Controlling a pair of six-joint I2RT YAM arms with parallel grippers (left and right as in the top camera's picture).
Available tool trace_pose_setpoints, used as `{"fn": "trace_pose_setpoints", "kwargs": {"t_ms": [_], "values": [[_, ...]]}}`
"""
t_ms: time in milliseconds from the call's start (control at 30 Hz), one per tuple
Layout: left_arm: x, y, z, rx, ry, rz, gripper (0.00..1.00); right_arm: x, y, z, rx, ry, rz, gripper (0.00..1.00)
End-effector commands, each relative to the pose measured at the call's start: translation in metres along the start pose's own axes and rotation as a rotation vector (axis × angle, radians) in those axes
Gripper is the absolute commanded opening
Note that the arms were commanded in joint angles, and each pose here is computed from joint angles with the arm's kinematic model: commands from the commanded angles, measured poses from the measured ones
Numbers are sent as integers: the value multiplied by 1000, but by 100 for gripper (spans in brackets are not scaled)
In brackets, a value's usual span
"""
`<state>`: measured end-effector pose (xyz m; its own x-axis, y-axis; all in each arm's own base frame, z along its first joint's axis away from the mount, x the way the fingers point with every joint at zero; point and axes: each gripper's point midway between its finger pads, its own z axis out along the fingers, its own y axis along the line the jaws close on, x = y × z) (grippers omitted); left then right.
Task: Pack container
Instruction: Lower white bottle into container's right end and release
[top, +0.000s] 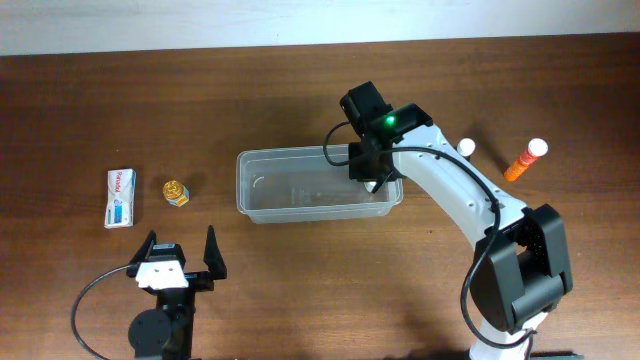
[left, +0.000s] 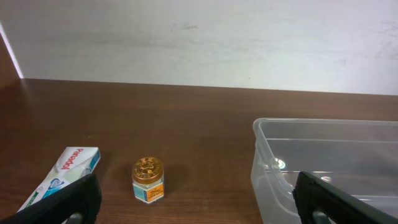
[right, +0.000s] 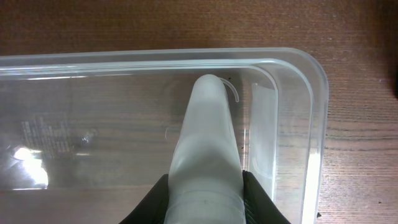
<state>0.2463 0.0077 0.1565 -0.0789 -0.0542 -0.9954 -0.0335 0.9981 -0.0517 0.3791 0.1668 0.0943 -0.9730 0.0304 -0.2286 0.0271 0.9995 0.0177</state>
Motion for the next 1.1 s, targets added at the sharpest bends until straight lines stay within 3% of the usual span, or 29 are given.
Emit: {"fn": "trace_pose_setpoints", "kwargs": {"t_ms": [0,67,167,633,867,1067], "values": [[1,2,0,-10,0,11,99,-8,1,-3,14,-27,15,25],[1,2,0,-10,0,11,99,-7,1,-1,16,-24,14,25],[1,2,0,-10,0,11,99,-7,0,0,18,-23,15,38],[1,2,0,-10,0,11,99,-14,-3,-6,-39,-8,14,40],[1,2,0,-10,0,11,99,-26,22,-60,-167,-5,-59,51],[1,2,0,-10,0,11,99,-44,7,-117,-150,-70,-120,60]]}}
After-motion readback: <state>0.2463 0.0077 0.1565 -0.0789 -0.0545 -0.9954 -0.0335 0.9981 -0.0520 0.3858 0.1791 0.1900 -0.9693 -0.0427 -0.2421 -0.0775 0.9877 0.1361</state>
